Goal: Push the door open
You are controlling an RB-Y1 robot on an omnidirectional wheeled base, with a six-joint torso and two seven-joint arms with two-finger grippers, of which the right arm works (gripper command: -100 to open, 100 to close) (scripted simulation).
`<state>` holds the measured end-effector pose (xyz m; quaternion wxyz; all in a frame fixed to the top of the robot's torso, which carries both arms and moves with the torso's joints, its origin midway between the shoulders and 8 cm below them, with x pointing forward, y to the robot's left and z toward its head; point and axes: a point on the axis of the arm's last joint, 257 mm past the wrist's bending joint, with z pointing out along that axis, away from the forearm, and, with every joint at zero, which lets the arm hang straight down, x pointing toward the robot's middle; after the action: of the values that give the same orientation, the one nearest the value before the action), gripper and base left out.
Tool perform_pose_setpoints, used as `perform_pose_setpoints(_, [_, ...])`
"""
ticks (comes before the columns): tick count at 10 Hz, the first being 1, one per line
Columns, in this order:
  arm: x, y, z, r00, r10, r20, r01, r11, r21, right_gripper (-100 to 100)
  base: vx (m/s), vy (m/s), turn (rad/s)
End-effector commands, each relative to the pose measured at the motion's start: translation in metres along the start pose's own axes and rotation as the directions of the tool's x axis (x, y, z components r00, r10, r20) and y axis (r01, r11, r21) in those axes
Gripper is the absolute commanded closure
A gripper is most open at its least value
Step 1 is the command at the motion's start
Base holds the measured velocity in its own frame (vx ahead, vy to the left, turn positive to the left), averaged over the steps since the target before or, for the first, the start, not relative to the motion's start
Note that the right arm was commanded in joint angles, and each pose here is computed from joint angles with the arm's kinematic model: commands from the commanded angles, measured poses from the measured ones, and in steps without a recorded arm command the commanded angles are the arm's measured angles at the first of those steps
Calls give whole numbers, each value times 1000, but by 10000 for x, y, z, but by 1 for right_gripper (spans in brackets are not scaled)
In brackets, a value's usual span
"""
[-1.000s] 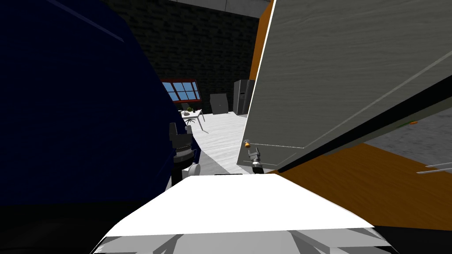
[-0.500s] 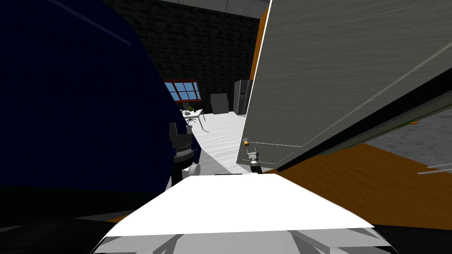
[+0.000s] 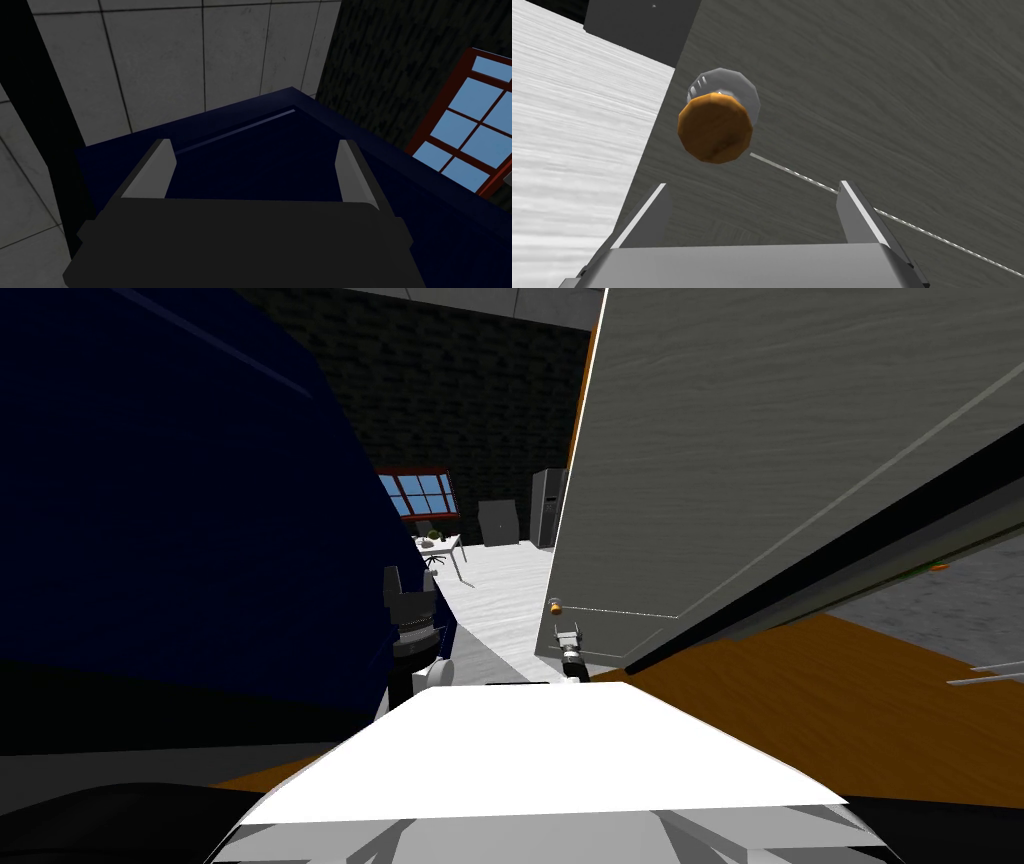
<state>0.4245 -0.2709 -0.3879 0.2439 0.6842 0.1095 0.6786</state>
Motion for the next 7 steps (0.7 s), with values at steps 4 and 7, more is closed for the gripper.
perform_pose_setpoints(4, [67,-164,24,984,178,12,-178,984,3,-100,-57,-15,18])
perform_pose_setpoints(7, [134,-308,36,949,314,23,-314,949,4,-100,-68,-25,24])
